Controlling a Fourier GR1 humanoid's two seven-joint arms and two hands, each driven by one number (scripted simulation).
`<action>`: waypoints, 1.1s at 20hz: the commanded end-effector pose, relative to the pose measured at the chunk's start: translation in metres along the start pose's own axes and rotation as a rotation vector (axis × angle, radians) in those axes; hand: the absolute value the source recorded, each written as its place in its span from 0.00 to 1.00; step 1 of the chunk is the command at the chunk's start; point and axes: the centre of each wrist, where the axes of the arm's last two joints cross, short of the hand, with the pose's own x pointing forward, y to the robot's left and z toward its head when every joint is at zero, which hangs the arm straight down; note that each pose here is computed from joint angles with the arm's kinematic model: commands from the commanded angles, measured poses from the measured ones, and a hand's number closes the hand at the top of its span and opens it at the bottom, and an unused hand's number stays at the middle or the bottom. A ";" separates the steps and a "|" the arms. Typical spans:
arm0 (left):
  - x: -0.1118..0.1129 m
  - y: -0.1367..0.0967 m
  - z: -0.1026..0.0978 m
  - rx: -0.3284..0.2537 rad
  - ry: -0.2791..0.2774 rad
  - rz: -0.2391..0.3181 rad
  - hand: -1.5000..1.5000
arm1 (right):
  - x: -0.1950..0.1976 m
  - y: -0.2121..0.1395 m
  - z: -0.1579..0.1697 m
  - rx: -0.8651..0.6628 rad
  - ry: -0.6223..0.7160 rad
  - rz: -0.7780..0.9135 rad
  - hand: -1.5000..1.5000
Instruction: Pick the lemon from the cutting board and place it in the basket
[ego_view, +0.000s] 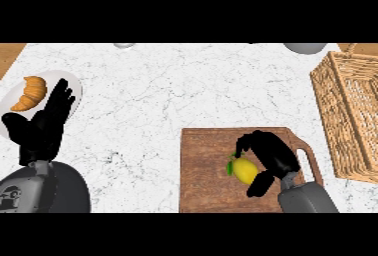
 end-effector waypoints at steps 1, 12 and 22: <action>0.001 -0.009 -0.001 -0.004 -0.007 0.007 0.50 | -0.008 0.051 0.011 0.044 0.007 -0.029 1.00; 0.000 0.019 0.000 0.045 0.011 0.003 0.50 | -0.045 0.121 0.122 0.177 -0.129 -0.234 1.00; -0.017 0.008 0.016 0.040 0.022 0.018 0.50 | -0.041 0.096 0.218 -0.192 -0.396 -0.619 1.00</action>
